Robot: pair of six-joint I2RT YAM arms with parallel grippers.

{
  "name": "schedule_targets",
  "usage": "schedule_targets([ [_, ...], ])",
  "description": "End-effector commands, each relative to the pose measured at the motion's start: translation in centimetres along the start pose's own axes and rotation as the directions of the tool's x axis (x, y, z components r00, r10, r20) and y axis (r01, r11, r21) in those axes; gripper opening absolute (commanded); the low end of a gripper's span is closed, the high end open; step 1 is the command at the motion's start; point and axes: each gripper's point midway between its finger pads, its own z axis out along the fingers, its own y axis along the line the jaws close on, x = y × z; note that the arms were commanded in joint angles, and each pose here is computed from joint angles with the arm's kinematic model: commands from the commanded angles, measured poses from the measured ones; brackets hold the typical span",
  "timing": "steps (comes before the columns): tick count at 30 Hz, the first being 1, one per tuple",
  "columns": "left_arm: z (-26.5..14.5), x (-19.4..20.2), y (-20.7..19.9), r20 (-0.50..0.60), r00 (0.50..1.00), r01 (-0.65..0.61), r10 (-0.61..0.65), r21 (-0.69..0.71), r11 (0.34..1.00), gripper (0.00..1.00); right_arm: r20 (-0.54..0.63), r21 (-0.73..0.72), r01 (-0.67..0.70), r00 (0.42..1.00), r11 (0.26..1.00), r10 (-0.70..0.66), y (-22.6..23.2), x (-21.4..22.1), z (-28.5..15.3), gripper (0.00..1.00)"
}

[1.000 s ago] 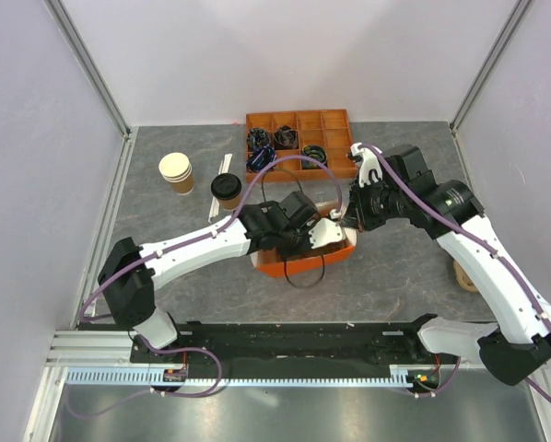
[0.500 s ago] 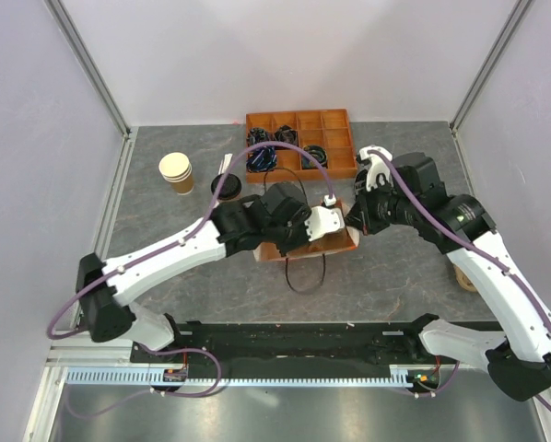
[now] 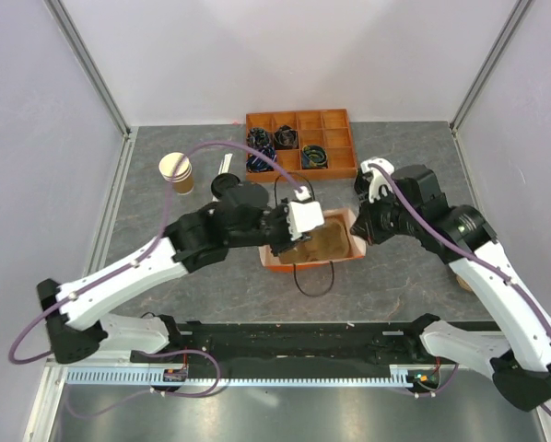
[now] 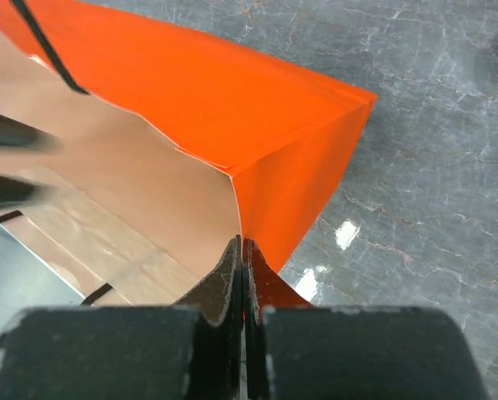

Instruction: Pack the takeout coffee

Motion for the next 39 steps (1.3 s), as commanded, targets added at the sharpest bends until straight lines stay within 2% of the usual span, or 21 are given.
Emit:
schedule_targets([
  [1, -7.3, -12.6, 1.7, 0.434, 0.900, -0.001, 0.033, -0.073, 0.997, 0.43, 0.128, 0.008, 0.110, 0.986, 0.994, -0.110, -0.2, -0.8, -1.6, 0.00],
  [5, -10.9, -17.1, 2.5, 0.556, 0.826, -0.033, 0.096, -0.122, 0.992, 0.55, 0.235, 0.017, 0.184, 0.955, 0.983, -0.183, 0.0, -1.0, -3.5, 0.00],
  [7, -12.1, -18.4, 3.4, 0.581, 0.804, -0.029, 0.125, -0.172, 0.985, 0.59, 0.287, 0.016, 0.204, 0.937, 0.979, -0.200, 0.2, -0.7, -4.4, 0.00],
  [10, -13.0, -18.9, 4.9, 0.586, 0.800, 0.017, 0.129, -0.238, 0.971, 0.63, 0.322, 0.030, 0.255, 0.913, 0.966, -0.251, 0.2, -0.5, -5.4, 0.00],
  [12, -13.0, -18.6, 6.0, 0.569, 0.815, 0.064, 0.108, -0.274, 0.960, 0.64, 0.322, 0.033, 0.259, 0.911, 0.965, -0.256, 0.3, -0.6, -5.6, 0.00],
  [16, -12.8, -16.8, 7.9, 0.544, 0.838, 0.149, 0.045, -0.306, 0.940, 0.64, 0.232, 0.035, 0.223, 0.946, 0.974, -0.225, -0.1, -0.1, -5.1, 0.00],
  [20, -12.2, -13.5, 10.4, 0.500, 0.853, 0.312, -0.147, -0.264, 0.913, 0.62, 0.087, 0.028, 0.176, 0.980, 0.984, -0.178, -0.3, 0.5, -4.2, 0.00],
  [22, -11.5, -11.3, 11.2, 0.443, 0.871, 0.346, -0.212, -0.247, 0.905, 0.62, 0.014, 0.008, 0.161, 0.987, 0.987, -0.161, -0.2, 0.8, -3.7, 0.00],
  [26, -11.3, -9.7, 9.8, 0.426, 0.869, 0.342, -0.252, -0.148, 0.928, 0.64, -0.035, -0.118, 0.126, 0.991, 0.985, -0.131, 2.2, 0.2, -3.7, 0.00],
  [29, -11.2, -9.0, 8.5, 0.411, 0.881, 0.302, -0.235, -0.106, 0.948, 0.66, -0.081, -0.123, 0.155, 0.983, 0.980, -0.165, 1.6, 2.0, -2.8, 0.00],
  [32, -10.9, -7.2, 7.7, 0.375, 0.891, 0.315, -0.256, -0.104, 0.944, 0.66, -0.081, -0.148, 0.225, 0.968, 0.963, -0.239, 1.4, 2.9, -2.3, 0.00],
  [37, -11.1, -5.3, 5.1, 0.343, 0.909, 0.266, -0.235, -0.046, 0.963, 0.68, 0.008, -0.151, 0.405, 0.913, 0.902, -0.408, 1.0, 1.2, -1.8, 0.00],
  [39, -11.7, -5.7, 4.9, 0.355, 0.915, 0.225, -0.194, -0.047, 0.973, 0.71, 0.093, -0.091, 0.472, 0.881, 0.877, -0.464, 0.7, -0.9, -2.4, 0.00],
])
